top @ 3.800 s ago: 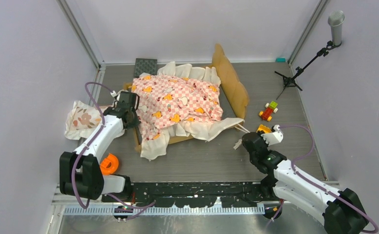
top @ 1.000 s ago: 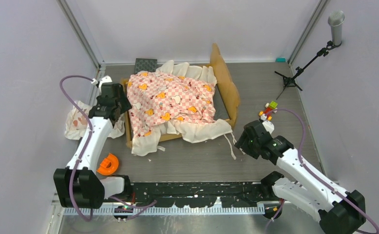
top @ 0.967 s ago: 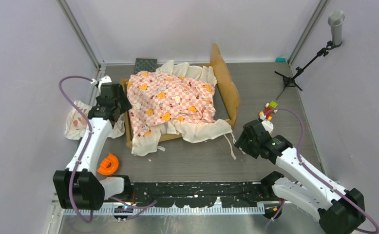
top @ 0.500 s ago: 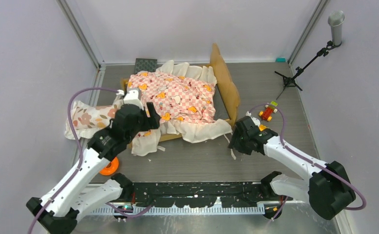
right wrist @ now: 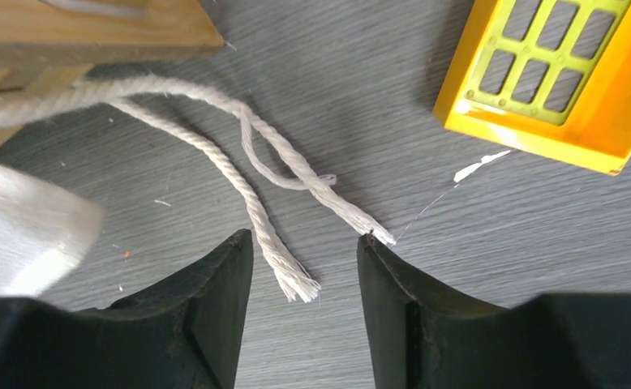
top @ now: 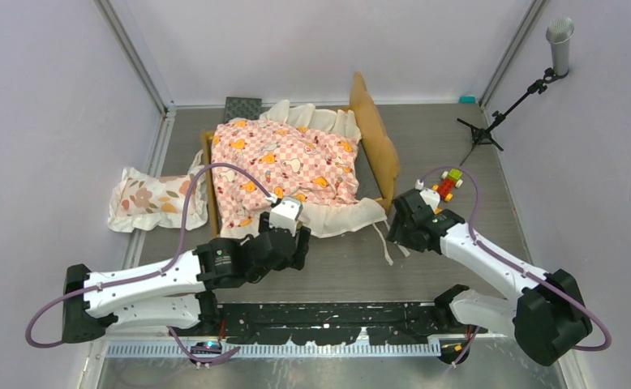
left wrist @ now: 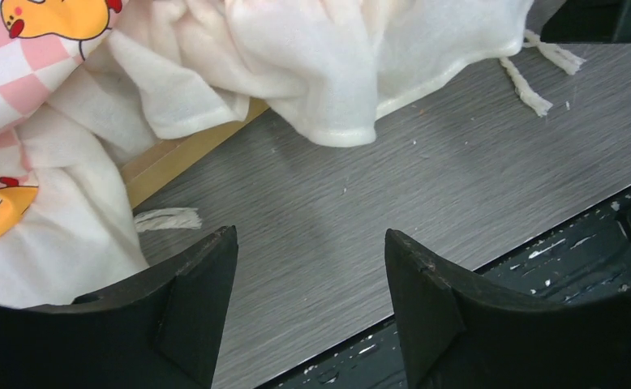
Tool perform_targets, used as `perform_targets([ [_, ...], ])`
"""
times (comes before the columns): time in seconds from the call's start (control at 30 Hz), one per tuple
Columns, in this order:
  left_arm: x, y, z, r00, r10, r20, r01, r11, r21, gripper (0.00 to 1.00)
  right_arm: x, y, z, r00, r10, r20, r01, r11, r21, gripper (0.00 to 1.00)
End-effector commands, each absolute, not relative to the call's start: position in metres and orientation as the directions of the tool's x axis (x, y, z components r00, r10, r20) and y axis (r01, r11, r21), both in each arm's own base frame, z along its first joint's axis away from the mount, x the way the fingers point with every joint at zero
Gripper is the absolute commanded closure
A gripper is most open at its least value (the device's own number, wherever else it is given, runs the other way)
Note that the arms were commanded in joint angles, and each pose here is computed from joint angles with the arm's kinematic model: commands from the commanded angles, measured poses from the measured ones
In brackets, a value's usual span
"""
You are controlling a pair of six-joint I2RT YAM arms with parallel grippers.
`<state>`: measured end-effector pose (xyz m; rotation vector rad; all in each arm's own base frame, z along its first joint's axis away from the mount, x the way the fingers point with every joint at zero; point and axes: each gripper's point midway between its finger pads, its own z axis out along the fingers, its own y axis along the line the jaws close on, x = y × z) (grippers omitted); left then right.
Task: Set up the pet bed
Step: Tie the ropes to the bed frame.
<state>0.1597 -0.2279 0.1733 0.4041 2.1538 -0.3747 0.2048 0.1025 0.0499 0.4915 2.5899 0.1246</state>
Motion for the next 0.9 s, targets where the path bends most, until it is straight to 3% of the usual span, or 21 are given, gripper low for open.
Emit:
perform_targets([
  [0.0,0.168,-0.238,0.186,-0.507,0.059,-0.86,0.386,0.907,-0.166,0.32,0.228,0.099,0.066,-0.799,0.304,-0.519,0.285,0.951,0.118,0.43],
  [0.27,0.166,-0.225,0.189,-0.484,0.059,-0.873,0.399,0.903,-0.16,0.3,0.249,0.103,0.044,-0.838,0.264,-0.477,0.259,0.963,0.077,0.41],
  [0.6,0.163,-0.21,0.184,-0.491,0.01,-0.871,0.364,0.911,-0.195,0.29,0.235,0.098,0.005,-0.869,0.306,-0.389,0.307,0.95,0.063,0.44],
  [0.7,0.163,-0.21,0.183,-0.495,0.011,-0.869,0.363,0.911,-0.196,0.29,0.229,0.096,0.001,-0.863,0.33,-0.383,0.328,0.942,0.074,0.52],
  [0.87,0.163,-0.211,0.183,-0.499,0.013,-0.867,0.363,0.911,-0.195,0.29,0.221,0.096,0.007,-0.847,0.366,-0.385,0.351,0.93,0.112,0.79],
])
